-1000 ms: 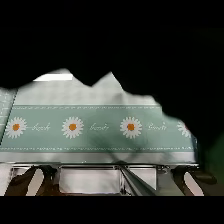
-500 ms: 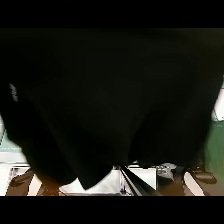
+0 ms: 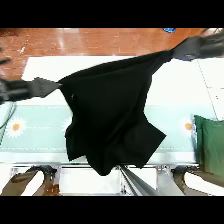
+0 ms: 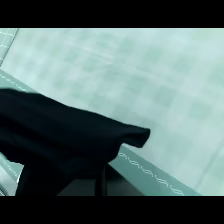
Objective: Fold the shirts.
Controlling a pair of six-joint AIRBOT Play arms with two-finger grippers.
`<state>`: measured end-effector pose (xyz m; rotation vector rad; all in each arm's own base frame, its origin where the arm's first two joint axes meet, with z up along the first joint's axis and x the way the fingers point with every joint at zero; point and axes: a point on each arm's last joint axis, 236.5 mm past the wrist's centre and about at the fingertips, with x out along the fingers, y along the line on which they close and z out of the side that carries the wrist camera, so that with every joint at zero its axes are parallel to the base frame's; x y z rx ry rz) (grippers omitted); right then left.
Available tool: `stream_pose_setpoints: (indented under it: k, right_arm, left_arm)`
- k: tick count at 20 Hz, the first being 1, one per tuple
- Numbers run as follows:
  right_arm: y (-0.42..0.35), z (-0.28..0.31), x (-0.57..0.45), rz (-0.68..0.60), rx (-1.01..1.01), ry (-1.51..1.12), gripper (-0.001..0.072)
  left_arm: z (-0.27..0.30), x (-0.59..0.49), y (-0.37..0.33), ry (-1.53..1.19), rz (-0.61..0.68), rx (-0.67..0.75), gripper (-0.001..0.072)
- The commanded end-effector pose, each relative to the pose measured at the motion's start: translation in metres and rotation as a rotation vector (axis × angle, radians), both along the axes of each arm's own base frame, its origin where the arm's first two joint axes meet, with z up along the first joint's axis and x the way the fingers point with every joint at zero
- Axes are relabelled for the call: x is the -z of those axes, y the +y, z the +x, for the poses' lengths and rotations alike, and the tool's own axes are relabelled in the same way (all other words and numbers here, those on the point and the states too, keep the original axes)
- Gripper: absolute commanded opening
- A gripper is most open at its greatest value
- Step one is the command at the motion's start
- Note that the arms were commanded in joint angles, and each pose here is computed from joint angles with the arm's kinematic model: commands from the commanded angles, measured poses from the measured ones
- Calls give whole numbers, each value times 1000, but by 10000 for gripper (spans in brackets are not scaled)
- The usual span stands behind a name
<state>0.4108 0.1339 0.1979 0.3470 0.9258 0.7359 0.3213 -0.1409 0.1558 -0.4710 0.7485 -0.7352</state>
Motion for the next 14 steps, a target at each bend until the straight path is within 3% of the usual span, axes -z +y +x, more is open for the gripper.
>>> stream_pose_setpoints:
  k: [1,3,4,5,6,11,14]
  right_arm:
    - [-1,56,81,95,88,178,27]
    - [-4,72,117,116,146,270,28]
    - [-5,76,133,122,160,308,107]
    - [-5,76,144,126,162,345,349]
    - [-3,68,152,117,124,375,410]
    - [-78,8,175,-144,55,504,409]
    - [-137,-17,182,-216,285,536,409]
  left_arm:
    - [47,88,4,117,22,-91,21]
    - [69,115,8,190,-31,-162,22]
    - [75,125,7,226,-62,-182,50]
    - [76,135,6,263,-82,-184,268]
    - [71,144,1,300,-85,-155,496]
    - [34,168,61,478,127,-76,508]
    - [6,167,97,618,65,-124,507]
